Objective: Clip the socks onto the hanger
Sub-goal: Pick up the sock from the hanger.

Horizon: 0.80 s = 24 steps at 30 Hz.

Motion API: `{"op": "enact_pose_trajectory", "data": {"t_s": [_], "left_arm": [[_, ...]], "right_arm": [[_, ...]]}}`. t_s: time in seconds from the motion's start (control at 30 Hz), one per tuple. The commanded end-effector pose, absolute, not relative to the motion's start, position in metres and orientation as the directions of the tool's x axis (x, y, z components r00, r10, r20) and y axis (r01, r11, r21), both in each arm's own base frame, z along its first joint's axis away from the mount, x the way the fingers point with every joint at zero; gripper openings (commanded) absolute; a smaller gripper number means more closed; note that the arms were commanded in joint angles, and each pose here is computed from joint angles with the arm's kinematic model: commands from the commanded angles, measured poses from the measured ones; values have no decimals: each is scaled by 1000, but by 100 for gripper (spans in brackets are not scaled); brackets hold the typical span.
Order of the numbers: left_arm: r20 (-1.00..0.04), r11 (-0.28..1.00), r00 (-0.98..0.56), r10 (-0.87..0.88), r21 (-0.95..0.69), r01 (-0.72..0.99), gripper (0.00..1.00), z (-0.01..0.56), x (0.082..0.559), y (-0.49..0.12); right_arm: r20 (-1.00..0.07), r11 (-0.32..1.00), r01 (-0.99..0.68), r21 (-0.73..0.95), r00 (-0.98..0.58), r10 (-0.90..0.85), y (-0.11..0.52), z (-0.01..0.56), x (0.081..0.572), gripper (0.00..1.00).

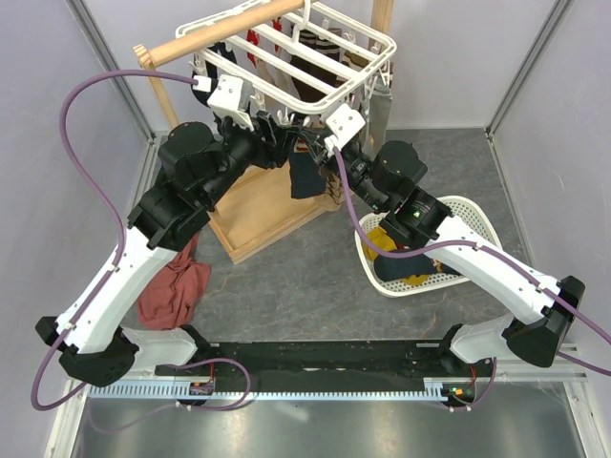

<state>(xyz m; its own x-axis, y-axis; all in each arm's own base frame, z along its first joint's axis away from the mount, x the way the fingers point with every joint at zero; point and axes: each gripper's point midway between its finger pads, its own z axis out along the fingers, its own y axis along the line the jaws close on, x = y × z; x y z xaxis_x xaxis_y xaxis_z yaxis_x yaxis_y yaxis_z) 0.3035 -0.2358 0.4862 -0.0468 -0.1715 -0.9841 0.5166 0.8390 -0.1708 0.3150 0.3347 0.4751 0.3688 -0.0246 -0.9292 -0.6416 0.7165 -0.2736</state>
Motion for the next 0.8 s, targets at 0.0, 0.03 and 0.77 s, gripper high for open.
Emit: {"op": "enact_pose_trajectory", "data": {"t_s": [0.0,0.03,0.77], "left_arm": [[-975,829,10,-223,-184,528,66,517,285,-221],[-974,830,19,-227,-183,526,68,520,283,-218],[-963,737,-9,-271,-213,641,70,490,299,-156]], "right_arm": [[-910,727,-643,-242,409,58,332,506,309,0],[-911,729,-641,-240,409,60,331,507,309,0],[-926,794,-575,-195,375,45,300,495,307,58]]}}
